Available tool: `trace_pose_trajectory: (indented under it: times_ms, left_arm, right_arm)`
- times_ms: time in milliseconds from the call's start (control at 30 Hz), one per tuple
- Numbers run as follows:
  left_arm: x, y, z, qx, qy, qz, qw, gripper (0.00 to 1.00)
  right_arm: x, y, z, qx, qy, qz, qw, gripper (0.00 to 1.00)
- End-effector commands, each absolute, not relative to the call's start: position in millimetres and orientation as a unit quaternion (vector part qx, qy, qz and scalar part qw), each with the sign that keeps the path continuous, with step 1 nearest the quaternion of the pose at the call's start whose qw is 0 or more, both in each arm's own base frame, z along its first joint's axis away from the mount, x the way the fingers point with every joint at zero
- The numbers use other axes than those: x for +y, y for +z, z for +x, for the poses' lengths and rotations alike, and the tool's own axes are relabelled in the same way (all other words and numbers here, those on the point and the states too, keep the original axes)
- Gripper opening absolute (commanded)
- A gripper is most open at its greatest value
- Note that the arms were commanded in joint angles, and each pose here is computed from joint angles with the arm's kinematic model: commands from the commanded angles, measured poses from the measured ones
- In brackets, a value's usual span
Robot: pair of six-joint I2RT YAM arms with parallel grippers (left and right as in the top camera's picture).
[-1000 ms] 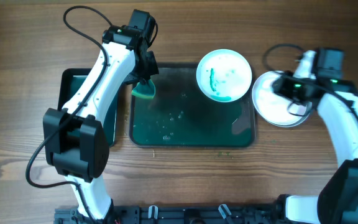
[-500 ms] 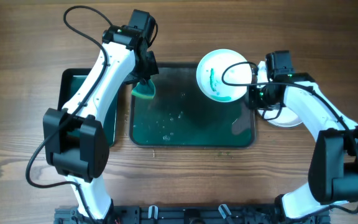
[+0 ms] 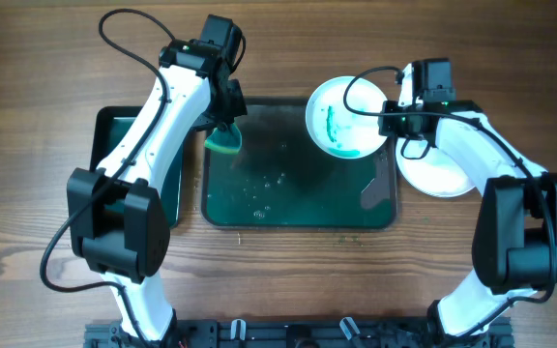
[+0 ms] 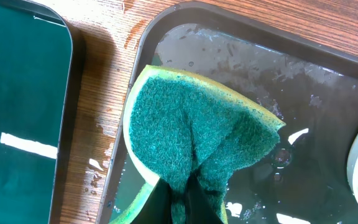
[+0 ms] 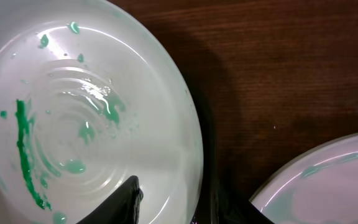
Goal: Clean dirty plates on tray and stack at the side
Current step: 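Grasp the last plate's rim with the right gripper and pull it to center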
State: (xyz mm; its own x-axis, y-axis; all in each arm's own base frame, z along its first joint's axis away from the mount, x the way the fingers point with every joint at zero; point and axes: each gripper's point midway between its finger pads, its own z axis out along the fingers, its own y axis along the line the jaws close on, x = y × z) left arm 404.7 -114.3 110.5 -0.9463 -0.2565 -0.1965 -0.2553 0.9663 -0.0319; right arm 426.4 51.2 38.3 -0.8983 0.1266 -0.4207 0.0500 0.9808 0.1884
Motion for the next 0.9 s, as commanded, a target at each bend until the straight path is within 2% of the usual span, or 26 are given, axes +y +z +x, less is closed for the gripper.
trace_pose_trajectory:
  times_ms: [0, 200, 333, 433, 533, 600, 633, 667, 733, 800, 867]
  left_arm:
    - [-119.4, 118.2, 407.9, 0.987, -0.013, -0.119, 0.109, 0.04]
    - [-119.5, 118.2, 407.9, 0.987, -0.013, -0.120, 0.109, 0.04]
    - [-119.5, 118.2, 407.9, 0.987, -0.013, -0.120, 0.109, 0.04]
    - [-119.5, 118.1, 407.4, 0.987, -0.013, -0.120, 0.108, 0.04]
    - [-121.2, 117.5, 404.5, 0.988, -0.018, -0.119, 0.101, 0.04]
    - [-121.2, 117.5, 404.5, 0.988, -0.018, -0.119, 0.101, 0.04]
    - [-121.2, 116.9, 404.2, 0.988, -0.018, -0.119, 0.100, 0.04]
    - [-121.8, 116.4, 403.6, 0.988, -0.019, -0.119, 0.098, 0.04]
    - [-122.1, 116.3, 403.3, 0.988, -0.020, -0.119, 0.098, 0.04]
    - [-122.2, 116.3, 403.4, 0.988, -0.020, -0.119, 0.098, 0.04]
    - [-122.7, 115.4, 402.9, 0.987, -0.022, -0.124, 0.096, 0.04]
  right_arm:
    - [53.4, 26.5, 427.7, 0.970, 0.102, 0.083, 0.203, 0.39]
    - [56.3, 18.3, 425.4, 0.972, 0.110, 0.088, 0.190, 0.29]
    - [72.8, 11.4, 416.5, 0.975, 0.121, 0.073, 0.169, 0.06]
    - [116.3, 13.3, 384.7, 0.978, 0.174, 0.043, 0.108, 0.04]
    - [140.7, 12.2, 341.9, 0.980, 0.174, 0.095, 0.021, 0.04]
    - [157.9, 11.4, 326.1, 0.981, 0.172, 0.091, -0.003, 0.04]
    - [167.4, 11.4, 321.3, 0.983, 0.172, 0.072, -0.005, 0.10]
    - [176.8, 11.6, 315.6, 0.983, 0.172, 0.057, -0.009, 0.23]
    - [183.8, 11.6, 314.7, 0.985, 0.173, 0.030, -0.002, 0.42]
    - [185.5, 13.2, 326.7, 0.984, 0.179, 0.005, 0.026, 0.52]
    - [191.0, 17.5, 344.4, 0.979, 0.190, -0.034, 0.070, 0.53]
